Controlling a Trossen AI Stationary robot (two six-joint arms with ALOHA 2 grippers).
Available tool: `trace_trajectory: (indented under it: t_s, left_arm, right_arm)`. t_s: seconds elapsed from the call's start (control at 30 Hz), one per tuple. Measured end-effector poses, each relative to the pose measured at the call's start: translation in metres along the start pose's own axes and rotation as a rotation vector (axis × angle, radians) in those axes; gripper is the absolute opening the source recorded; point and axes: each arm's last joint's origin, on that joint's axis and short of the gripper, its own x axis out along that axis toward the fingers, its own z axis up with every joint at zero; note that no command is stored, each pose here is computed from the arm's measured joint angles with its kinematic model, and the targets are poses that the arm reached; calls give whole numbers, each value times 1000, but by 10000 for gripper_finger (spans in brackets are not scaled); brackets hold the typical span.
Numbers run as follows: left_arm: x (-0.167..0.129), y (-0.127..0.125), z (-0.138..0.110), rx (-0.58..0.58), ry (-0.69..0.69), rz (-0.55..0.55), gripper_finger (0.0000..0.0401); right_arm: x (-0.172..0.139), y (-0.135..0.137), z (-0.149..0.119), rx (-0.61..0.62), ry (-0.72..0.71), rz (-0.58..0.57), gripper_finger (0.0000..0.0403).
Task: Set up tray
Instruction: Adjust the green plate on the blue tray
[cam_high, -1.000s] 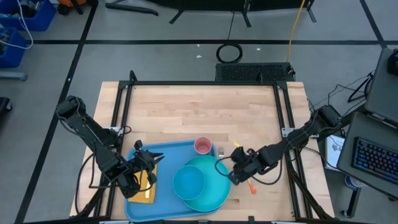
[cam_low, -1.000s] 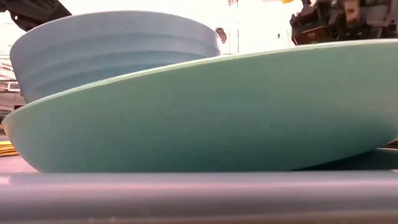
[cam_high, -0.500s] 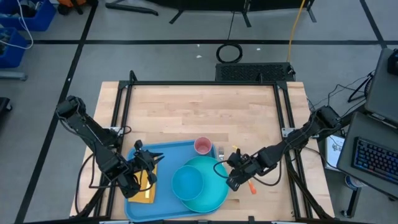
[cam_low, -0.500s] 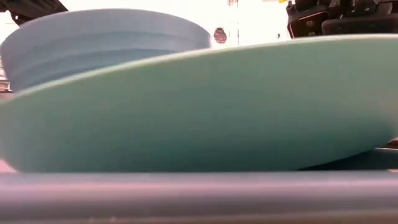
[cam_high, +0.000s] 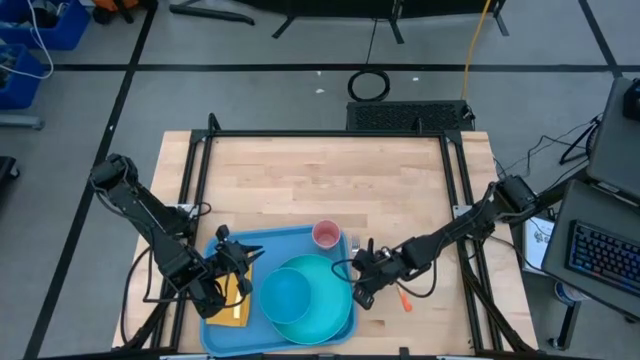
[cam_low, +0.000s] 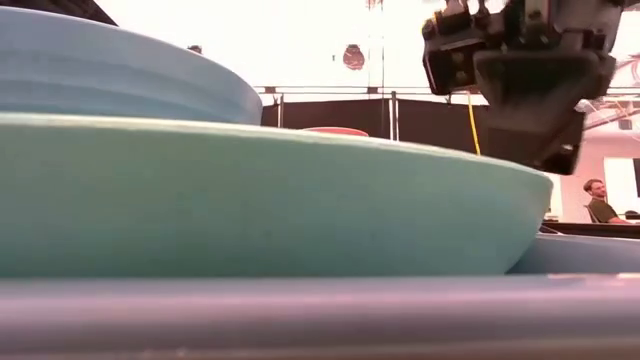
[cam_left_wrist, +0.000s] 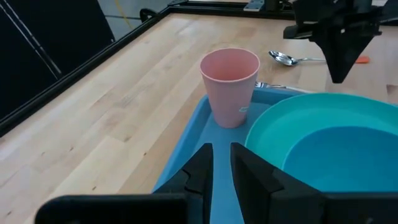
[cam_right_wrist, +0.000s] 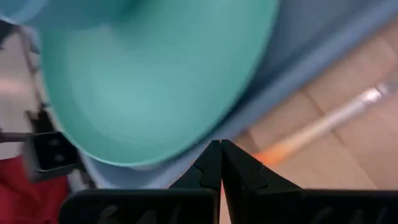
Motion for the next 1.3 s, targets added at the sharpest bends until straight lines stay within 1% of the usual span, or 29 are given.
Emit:
trace_trajectory:
  t_s: [0.07,0.17,0.23,0.3,0.43,0.8,1.0,1.17,1.3]
  left_arm:
    - [0,0,0,0,0,0,63]
    - [0,0,0,0,0,0,63]
    - [0,0,0,0,0,0,63]
    - [0,0,0,0,-1,0,63]
    - [0,0,0,0,-4,2,63]
    - [0,0,0,4,-6,4,63]
    - [0,0,0,4,-10,6,63]
    - [0,0,1,3,-22,13,63]
    - [0,0,1,4,-22,14,63]
  right_arm:
    - [0,2,2,-11,-13,27,0]
    - [5,0,1,-2,-4,9,0]
    - [14,-3,-1,14,30,5,0]
    - [25,-5,-1,20,56,19,0]
    - [36,-4,4,1,52,84,0]
    - [38,-3,9,-19,24,123,0]
    - [36,2,20,-64,-67,193,0]
    - [41,-2,26,-71,-84,189,0]
    - [45,-4,29,-98,-100,190,0]
